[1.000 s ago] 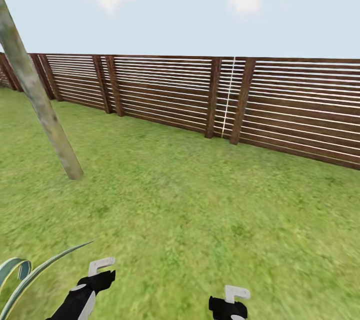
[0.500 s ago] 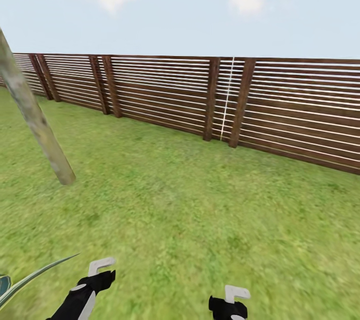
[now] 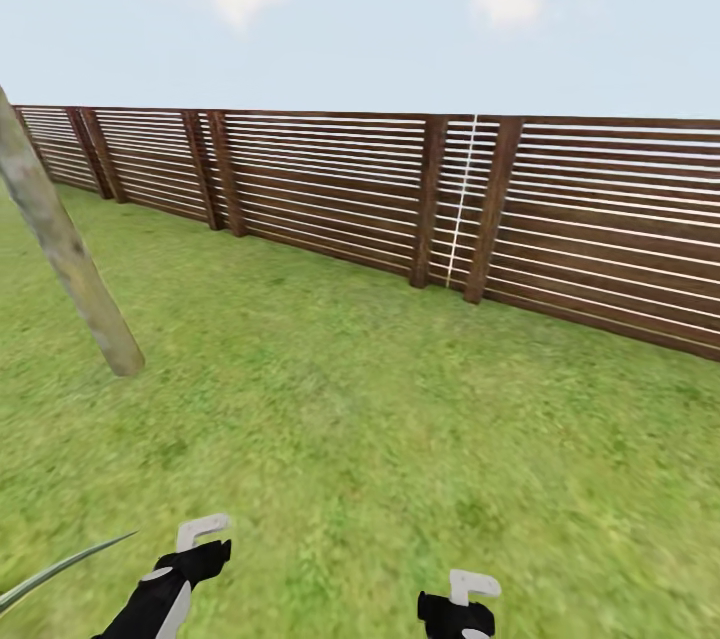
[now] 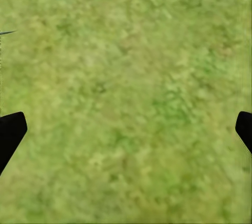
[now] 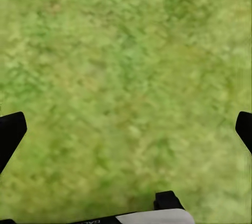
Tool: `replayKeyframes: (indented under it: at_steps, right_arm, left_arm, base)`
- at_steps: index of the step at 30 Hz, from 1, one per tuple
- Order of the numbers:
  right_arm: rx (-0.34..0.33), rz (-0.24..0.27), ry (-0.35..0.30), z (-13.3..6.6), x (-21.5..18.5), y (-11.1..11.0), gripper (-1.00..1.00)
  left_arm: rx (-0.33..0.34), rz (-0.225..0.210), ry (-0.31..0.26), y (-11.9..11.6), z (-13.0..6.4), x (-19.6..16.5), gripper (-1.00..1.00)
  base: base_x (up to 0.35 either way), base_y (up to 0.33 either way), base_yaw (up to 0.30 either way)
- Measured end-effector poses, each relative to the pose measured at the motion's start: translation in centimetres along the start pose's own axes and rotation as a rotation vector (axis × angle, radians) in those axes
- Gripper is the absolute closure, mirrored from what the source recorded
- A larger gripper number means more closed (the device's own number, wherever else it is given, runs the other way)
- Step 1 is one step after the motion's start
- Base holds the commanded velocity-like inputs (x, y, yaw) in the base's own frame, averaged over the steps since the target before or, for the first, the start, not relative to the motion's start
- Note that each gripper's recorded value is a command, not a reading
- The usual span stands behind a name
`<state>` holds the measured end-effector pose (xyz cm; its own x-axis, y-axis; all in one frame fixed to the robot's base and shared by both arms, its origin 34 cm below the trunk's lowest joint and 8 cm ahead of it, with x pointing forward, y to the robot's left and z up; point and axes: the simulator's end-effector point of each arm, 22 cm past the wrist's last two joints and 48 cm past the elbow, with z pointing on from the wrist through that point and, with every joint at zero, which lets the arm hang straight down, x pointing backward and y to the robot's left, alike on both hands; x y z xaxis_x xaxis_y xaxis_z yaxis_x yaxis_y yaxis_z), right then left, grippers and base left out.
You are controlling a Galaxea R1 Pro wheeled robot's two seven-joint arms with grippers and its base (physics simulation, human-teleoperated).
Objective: Take the three Easter eggs out of the wicker basket on the lawn in the garden, then place them on the lawn next to a single tree (choose any tree) so that all three eggs are next to the same tree and none are left in the basket.
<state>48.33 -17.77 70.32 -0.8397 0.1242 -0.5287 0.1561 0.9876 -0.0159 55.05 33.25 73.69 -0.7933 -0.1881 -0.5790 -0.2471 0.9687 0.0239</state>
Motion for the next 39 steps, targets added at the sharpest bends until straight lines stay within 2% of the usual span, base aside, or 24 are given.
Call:
replayKeyframes:
  at_steps: [11,22,31,39]
  right_arm:
    - [0.000,-0.001,0.000,0.00,-0.01,-0.01,-1.00]
    - [0.001,0.000,0.000,0.01,0.00,-0.01,-1.00]
    - [0.001,0.001,0.001,0.03,0.00,-0.02,-1.00]
    - [0.000,0.000,0.000,0.00,0.00,-0.01,-1.00]
  left_arm:
    - [0.000,0.001,0.000,0.01,0.01,0.00,-1.00]
    - [-0.002,0.002,0.000,0.06,0.02,-0.02,-1.00]
    - [0.001,0.002,-0.001,0.03,0.04,-0.12,-1.00]
    - [0.001,0.001,-0.010,0.03,-0.10,-0.81,-1.00]
  base:
    - [0.304,-0.155,0.228]
    - [0.262,-0.209,0.015]
    - [0.051,-0.031,0.000]
    - [0.268,-0.036,0.000]
